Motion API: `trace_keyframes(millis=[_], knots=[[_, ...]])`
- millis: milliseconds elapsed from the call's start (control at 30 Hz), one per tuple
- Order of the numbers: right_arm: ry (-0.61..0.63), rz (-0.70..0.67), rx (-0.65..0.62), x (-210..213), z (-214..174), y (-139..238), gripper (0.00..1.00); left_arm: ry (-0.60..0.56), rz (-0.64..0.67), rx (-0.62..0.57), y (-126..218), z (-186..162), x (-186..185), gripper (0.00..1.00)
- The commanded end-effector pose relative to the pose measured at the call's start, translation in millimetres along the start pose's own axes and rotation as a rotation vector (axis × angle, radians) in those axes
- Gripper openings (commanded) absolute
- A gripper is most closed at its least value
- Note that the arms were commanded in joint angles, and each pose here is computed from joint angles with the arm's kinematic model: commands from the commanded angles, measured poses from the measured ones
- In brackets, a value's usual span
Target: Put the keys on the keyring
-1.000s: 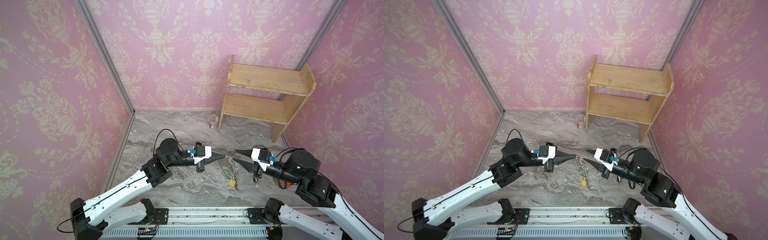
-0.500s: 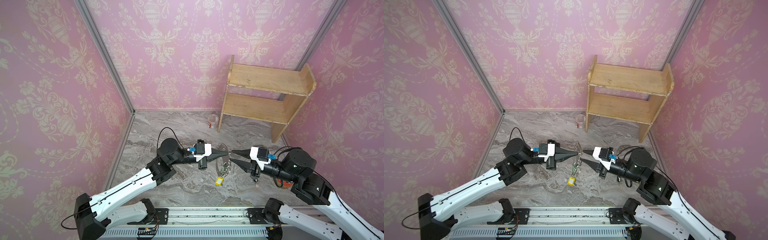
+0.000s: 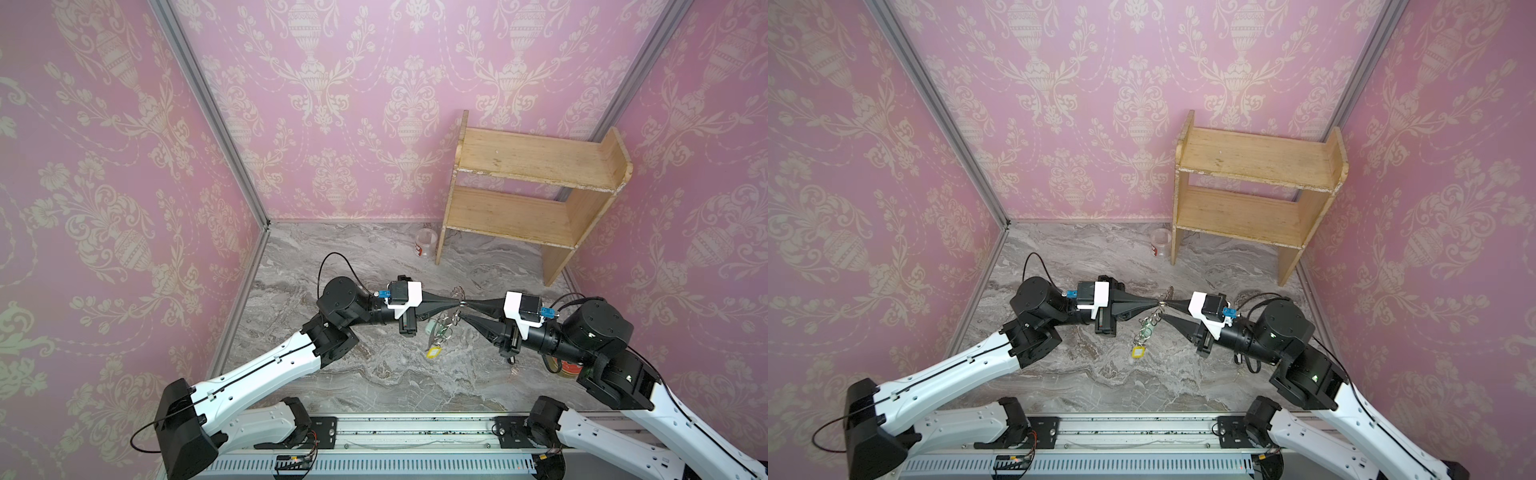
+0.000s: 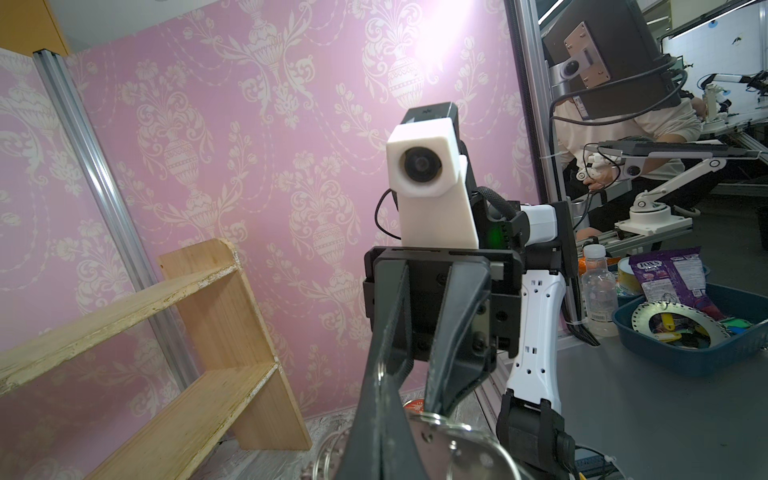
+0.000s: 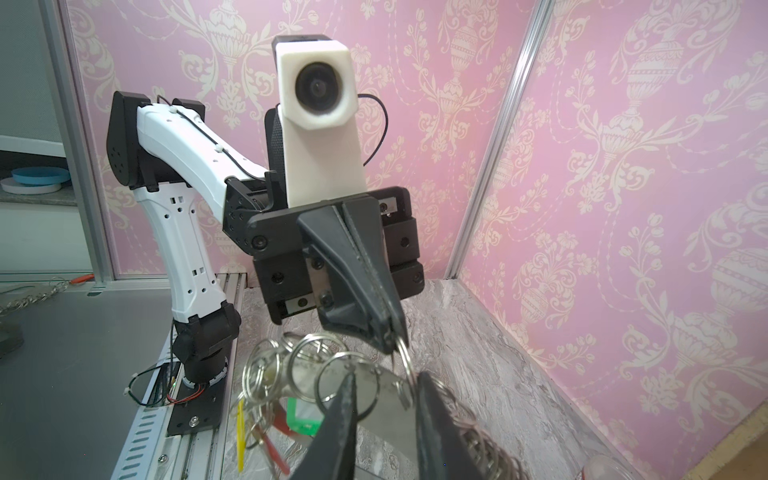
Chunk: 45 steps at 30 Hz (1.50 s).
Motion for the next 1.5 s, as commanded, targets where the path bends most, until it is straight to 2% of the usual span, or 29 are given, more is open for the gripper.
trace_keyframes(millis=[0, 1100, 1467], knots=[[-0.022, 0.015, 0.03, 4, -9, 1, 0.22, -0.053, -0.02, -0.085, 4, 22, -4, 0.0], [0.011, -0.008, 0.014, 0, 2, 4, 0.12, -0.032, -0.051, -0.055, 3, 18, -7, 0.0], [0.008, -0.008, 0.018, -1, 3, 2, 0.0, -0.015, -0.058, -0.033, 2, 12, -7, 0.0]])
Point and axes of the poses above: each gripper's point midway between its finger pads, its own y axis back along the fingers, its own x axis along the line the jaws close on, z = x × y, the point moved 7 cm from there along y, back along the fingers, and after that the axes turned 4 degrees about y, right-handed, at the moved point
